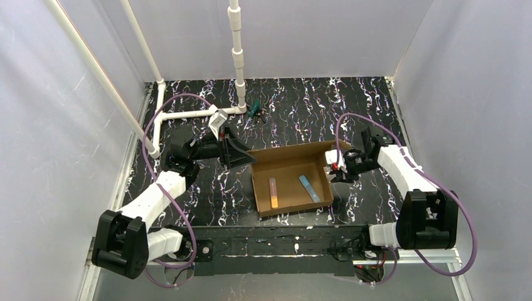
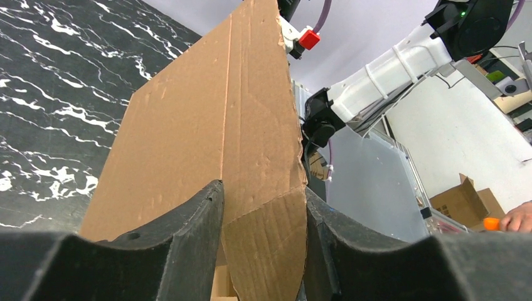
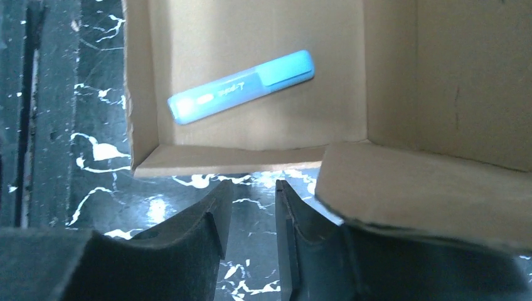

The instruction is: Fold the paper box

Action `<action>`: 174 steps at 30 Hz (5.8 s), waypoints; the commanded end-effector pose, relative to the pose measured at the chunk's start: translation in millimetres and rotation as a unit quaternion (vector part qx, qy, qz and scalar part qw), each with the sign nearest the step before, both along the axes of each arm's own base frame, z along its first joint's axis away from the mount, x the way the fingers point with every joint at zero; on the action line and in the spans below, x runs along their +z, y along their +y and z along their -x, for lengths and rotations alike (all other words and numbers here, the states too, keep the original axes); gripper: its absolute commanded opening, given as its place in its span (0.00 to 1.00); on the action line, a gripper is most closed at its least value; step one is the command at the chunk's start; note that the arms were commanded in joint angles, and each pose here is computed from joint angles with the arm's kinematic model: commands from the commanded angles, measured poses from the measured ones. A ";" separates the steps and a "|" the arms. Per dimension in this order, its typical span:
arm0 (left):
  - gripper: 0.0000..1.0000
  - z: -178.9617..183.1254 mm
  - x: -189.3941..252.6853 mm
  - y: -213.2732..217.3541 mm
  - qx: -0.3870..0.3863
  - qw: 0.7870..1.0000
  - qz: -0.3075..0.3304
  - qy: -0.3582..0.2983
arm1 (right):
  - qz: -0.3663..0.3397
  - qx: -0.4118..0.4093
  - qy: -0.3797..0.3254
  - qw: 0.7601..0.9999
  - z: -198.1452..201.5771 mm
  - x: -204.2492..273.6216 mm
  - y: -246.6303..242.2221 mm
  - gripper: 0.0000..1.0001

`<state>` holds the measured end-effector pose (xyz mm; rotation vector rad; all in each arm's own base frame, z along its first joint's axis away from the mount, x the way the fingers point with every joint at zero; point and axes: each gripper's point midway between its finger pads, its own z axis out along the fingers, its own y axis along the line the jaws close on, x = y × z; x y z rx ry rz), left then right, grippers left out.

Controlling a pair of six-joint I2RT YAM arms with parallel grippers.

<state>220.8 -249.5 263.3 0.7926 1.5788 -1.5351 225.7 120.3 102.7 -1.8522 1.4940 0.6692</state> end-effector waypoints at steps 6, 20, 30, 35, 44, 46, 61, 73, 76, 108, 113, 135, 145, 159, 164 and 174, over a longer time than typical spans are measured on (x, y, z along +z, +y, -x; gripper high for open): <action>0.42 27.3 -16.2 -2.2 -0.028 0.999 -0.013 0.043 | 0.041 0.027 0.004 0.999 39.1 2.9 -13.1 0.41; 0.54 42.6 -60.3 13.5 0.022 0.986 -0.097 0.132 | 0.183 -0.025 -0.006 0.983 62.6 -25.7 -78.6 0.52; 0.69 60.4 -55.8 30.0 0.049 0.974 -0.156 0.157 | 0.177 -0.078 -0.005 0.981 43.1 -10.3 -117.3 0.54; 0.73 83.4 -54.6 39.5 0.050 0.970 -0.167 0.169 | 0.167 -0.057 0.005 0.984 55.3 -13.7 -112.9 0.59; 0.75 100.7 -51.6 46.5 0.064 0.956 -0.177 0.227 | 0.201 -0.028 0.013 0.979 73.2 -10.1 -121.0 0.62; 0.75 103.4 -43.8 49.8 0.072 0.951 -0.188 0.234 | 0.235 -0.018 0.008 0.972 80.5 -16.3 -130.9 0.62; 0.77 95.7 -31.6 71.2 0.154 0.931 -0.241 0.226 | 0.396 -0.027 0.032 0.917 101.7 -30.4 -196.3 0.62; 0.74 18.3 -114.1 39.2 0.232 0.855 -0.205 0.417 | 0.454 -0.157 0.057 0.875 67.3 -37.8 -252.5 0.56; 0.73 22.9 -140.5 28.4 0.226 0.835 -0.230 0.447 | 0.396 -0.218 0.030 0.891 38.2 -19.6 -241.2 0.54; 0.43 -69.5 -234.0 -6.9 0.327 0.735 -0.324 0.497 | 0.150 -0.281 0.112 0.941 -78.6 0.9 28.4 0.33; 0.48 -105.9 -196.6 -0.6 0.347 0.766 -0.311 0.443 | 0.091 -0.127 0.063 0.986 -32.8 48.3 42.4 0.79; 0.48 -15.1 -162.4 62.6 0.282 0.822 -0.258 0.422 | 0.050 -0.294 -0.011 0.954 -40.5 46.9 -28.6 0.33; 0.36 -17.1 -200.9 29.0 0.232 0.809 -0.290 0.456 | 0.124 -0.337 0.009 0.933 -39.0 -19.1 -57.4 0.17; 0.36 -11.5 -211.3 -9.6 0.192 0.811 -0.292 0.470 | 0.068 -0.282 0.092 0.953 -29.3 -37.3 -5.5 0.20; 0.36 -6.6 -205.2 -4.5 0.195 0.811 -0.303 0.461 | 0.100 -0.321 0.079 0.938 -37.3 -36.5 -27.3 0.21; 0.46 21.7 -146.0 27.0 0.222 0.844 -0.302 0.384 | 0.111 -0.258 0.030 0.959 -11.7 -5.7 -42.2 0.50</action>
